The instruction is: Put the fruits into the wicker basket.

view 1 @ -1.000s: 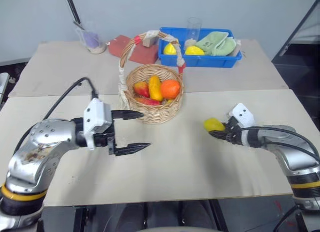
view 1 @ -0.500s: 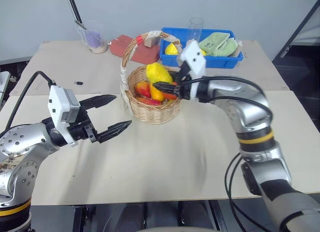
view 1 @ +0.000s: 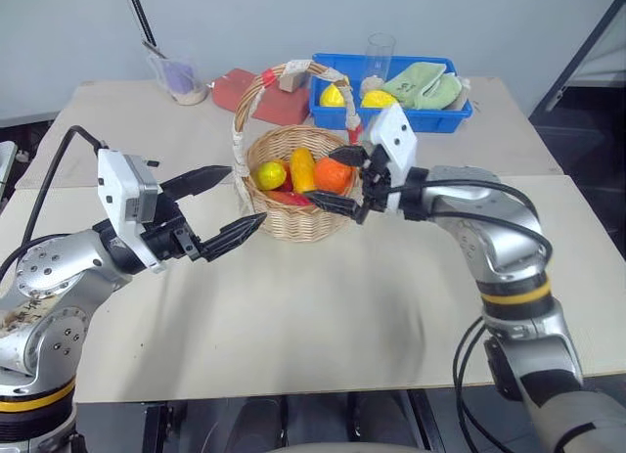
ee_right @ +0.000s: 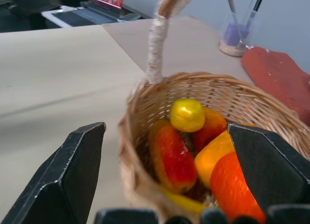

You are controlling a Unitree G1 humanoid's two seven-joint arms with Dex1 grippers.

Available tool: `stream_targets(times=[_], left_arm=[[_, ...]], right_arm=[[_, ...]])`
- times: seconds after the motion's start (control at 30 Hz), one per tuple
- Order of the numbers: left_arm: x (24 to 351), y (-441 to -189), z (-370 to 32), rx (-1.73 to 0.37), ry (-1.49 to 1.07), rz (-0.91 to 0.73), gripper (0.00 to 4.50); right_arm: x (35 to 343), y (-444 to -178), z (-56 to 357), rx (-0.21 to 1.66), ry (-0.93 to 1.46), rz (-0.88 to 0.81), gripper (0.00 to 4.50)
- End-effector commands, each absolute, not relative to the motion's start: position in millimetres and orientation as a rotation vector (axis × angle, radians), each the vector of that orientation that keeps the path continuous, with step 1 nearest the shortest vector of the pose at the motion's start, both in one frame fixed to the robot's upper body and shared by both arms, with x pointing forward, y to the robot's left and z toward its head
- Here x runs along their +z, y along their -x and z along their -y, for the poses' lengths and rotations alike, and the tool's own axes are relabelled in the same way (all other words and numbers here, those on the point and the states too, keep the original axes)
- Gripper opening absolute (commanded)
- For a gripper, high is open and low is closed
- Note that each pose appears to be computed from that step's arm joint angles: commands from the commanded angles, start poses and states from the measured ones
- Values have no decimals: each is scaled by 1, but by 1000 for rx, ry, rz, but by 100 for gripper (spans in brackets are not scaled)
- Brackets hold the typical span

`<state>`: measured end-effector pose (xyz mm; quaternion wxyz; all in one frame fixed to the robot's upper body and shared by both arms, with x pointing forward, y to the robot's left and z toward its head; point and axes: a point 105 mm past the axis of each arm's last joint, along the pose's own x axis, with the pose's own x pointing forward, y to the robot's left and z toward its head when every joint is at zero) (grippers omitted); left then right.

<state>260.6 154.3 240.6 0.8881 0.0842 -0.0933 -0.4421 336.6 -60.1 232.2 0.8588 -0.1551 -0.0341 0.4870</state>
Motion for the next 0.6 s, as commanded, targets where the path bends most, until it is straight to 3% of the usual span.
stream_targets(times=[0.03, 0.2, 0.53, 0.6], left_arm=[[248, -259, -150, -932, -198, 232, 450], [248, -263, -148, -939, -205, 228, 450], [249, -264, -142, -959, -213, 237, 450], [250, -264, -142, -957, -213, 240, 450]], right_arm=[[250, -348, 84, 865, 350, 164, 448], [254, -389, 97, 671, 271, 199, 448], [256, -432, 89, 636, 164, 206, 448], [254, -434, 87, 654, 156, 202, 397]])
